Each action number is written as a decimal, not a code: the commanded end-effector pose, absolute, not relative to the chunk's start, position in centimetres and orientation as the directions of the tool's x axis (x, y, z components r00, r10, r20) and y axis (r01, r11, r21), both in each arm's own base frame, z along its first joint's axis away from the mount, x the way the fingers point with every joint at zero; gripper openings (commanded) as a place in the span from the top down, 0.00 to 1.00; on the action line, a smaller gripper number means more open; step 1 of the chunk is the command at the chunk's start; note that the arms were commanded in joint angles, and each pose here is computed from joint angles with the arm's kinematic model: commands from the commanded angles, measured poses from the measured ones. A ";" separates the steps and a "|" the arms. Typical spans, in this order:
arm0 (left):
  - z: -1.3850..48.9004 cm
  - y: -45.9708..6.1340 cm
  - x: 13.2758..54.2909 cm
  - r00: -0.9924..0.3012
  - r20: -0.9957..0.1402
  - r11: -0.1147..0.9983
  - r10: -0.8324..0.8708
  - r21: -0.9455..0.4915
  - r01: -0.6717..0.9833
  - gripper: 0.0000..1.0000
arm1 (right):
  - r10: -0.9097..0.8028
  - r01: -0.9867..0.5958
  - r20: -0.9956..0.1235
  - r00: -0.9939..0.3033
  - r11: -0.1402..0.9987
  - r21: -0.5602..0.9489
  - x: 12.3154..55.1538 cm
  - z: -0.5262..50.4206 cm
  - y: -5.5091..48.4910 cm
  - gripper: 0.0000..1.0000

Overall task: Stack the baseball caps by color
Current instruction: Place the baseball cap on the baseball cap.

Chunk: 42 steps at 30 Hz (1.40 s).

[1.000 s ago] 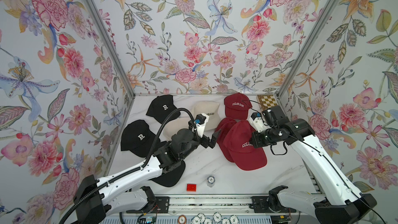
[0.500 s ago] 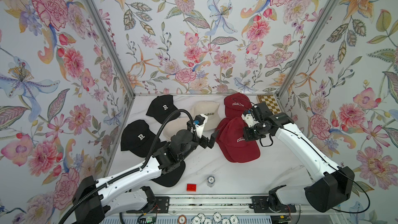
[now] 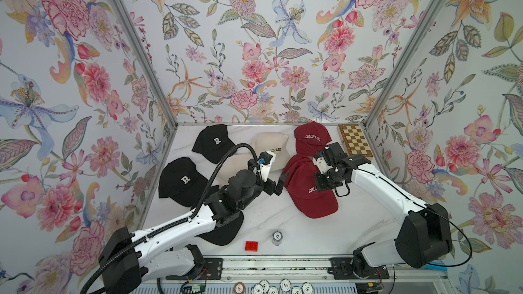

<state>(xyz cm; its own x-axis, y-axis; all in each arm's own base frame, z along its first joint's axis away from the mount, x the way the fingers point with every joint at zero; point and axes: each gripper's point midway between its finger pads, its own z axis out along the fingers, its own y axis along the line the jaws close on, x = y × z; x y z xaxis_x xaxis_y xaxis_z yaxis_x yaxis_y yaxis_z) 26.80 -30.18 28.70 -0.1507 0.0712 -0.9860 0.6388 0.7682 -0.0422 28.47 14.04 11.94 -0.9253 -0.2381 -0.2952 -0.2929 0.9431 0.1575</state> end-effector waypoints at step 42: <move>29.9 -28.8 27.9 -0.140 -0.987 0.802 0.073 -0.025 0.597 0.00 | -0.265 -0.322 -0.418 -0.869 0.944 0.070 30.8 15.8 14.0 0.14</move>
<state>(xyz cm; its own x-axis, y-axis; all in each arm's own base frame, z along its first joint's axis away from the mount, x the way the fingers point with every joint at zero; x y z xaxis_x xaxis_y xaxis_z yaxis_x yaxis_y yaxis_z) 27.27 -29.33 27.98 -0.1734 0.0973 -0.9800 0.6192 0.7846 -0.0317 31.22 14.35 12.77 -0.8863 -0.2519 -0.3886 -0.3104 0.9459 0.0948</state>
